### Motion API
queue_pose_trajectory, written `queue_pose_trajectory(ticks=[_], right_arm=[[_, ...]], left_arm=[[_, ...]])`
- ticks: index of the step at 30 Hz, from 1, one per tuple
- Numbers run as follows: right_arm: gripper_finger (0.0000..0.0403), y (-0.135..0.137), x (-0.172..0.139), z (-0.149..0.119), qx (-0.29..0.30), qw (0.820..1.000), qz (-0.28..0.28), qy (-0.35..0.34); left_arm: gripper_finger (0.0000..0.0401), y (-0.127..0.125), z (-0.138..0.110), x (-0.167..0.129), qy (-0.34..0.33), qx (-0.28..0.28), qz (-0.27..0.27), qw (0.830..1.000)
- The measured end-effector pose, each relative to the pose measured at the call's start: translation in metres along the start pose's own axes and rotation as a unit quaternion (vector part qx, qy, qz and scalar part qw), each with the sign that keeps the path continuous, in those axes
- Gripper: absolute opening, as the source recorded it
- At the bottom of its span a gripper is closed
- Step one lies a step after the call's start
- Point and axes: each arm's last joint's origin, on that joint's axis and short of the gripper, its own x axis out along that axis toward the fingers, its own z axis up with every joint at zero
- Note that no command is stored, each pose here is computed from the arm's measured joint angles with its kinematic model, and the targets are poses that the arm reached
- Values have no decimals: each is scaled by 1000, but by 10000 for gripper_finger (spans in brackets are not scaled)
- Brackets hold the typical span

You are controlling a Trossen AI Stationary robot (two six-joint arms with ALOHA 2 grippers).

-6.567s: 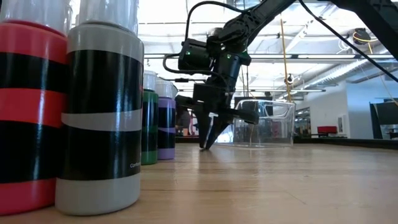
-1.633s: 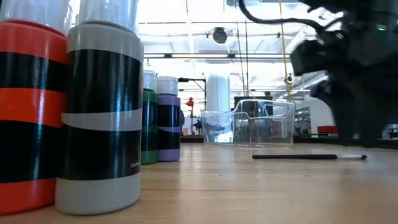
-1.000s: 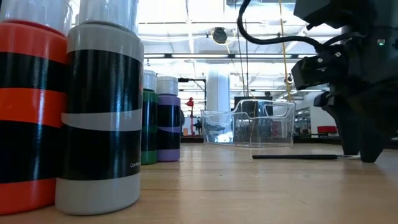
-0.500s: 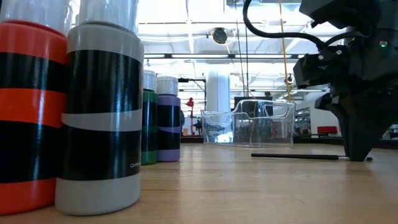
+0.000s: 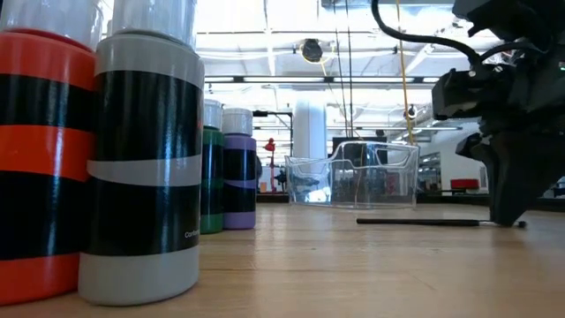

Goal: Pick & Place Paint Supplies
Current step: Put the silver paintbrush into the green cup

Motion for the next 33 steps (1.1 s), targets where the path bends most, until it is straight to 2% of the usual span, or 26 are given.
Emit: queue_pose_trajectory(ticks=[7,21,24,33], right_arm=[[2,0,-7,4,-9,999,3,-37],[3,3,-7,4,-6,999,33,-17],[22,3,-7,4,-10,999,36,-13],[110,3,-7,4,-13,999,46,-11]], left_arm=[[5,0,0,0,0,0,0,1000],[5,0,0,0,0,0,0,1000],[5,0,0,0,0,-1,0,1000],[5,0,0,0,0,-1,0,1000]])
